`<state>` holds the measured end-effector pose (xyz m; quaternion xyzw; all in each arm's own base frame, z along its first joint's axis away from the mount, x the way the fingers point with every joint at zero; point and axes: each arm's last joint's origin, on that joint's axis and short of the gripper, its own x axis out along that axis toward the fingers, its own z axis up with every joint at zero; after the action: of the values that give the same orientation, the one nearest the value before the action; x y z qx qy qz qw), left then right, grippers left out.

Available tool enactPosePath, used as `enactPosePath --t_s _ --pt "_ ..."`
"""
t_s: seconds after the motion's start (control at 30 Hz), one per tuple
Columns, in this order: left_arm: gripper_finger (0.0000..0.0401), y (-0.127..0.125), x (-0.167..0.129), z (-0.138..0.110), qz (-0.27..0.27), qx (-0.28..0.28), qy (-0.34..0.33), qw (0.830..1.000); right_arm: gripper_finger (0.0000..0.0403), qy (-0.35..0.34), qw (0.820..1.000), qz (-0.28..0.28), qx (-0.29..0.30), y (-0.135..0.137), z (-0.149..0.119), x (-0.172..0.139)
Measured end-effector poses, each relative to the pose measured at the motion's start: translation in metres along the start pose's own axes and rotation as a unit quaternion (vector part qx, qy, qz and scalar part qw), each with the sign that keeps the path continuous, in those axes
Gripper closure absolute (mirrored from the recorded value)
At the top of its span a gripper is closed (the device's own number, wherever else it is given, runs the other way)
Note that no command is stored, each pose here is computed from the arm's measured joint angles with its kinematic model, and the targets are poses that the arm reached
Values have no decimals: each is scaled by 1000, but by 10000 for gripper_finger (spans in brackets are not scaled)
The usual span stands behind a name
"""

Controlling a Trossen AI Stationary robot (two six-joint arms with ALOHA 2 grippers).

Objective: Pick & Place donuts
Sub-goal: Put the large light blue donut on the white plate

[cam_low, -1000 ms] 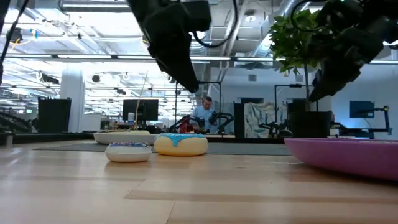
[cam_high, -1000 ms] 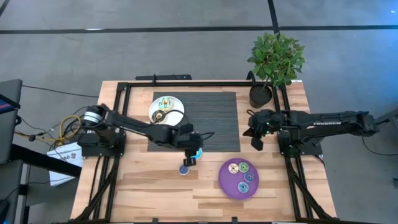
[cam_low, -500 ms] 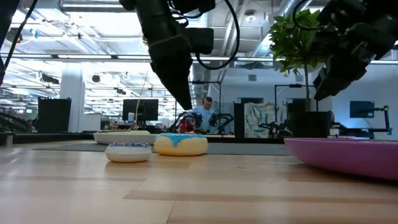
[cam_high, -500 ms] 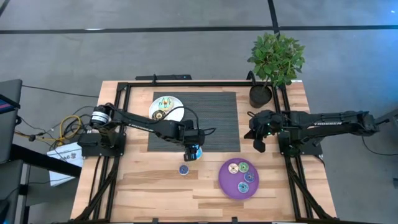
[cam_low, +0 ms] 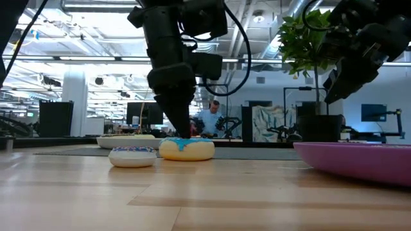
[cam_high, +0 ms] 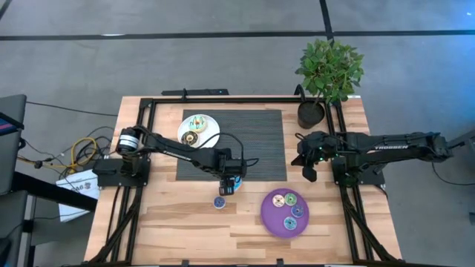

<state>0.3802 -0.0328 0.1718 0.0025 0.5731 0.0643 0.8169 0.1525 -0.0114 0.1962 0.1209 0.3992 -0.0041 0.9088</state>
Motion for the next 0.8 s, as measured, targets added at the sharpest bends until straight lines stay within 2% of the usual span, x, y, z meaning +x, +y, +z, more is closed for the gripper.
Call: enactPosePath --t_s 0.17,0.8 --pt "168 1 0 1 12 10 -6 1000 403 0 1000 0 0 0 0 0" --pt "168 2 5 3 7 22 -8 1000 403 0 1000 0 0 0 0 0"
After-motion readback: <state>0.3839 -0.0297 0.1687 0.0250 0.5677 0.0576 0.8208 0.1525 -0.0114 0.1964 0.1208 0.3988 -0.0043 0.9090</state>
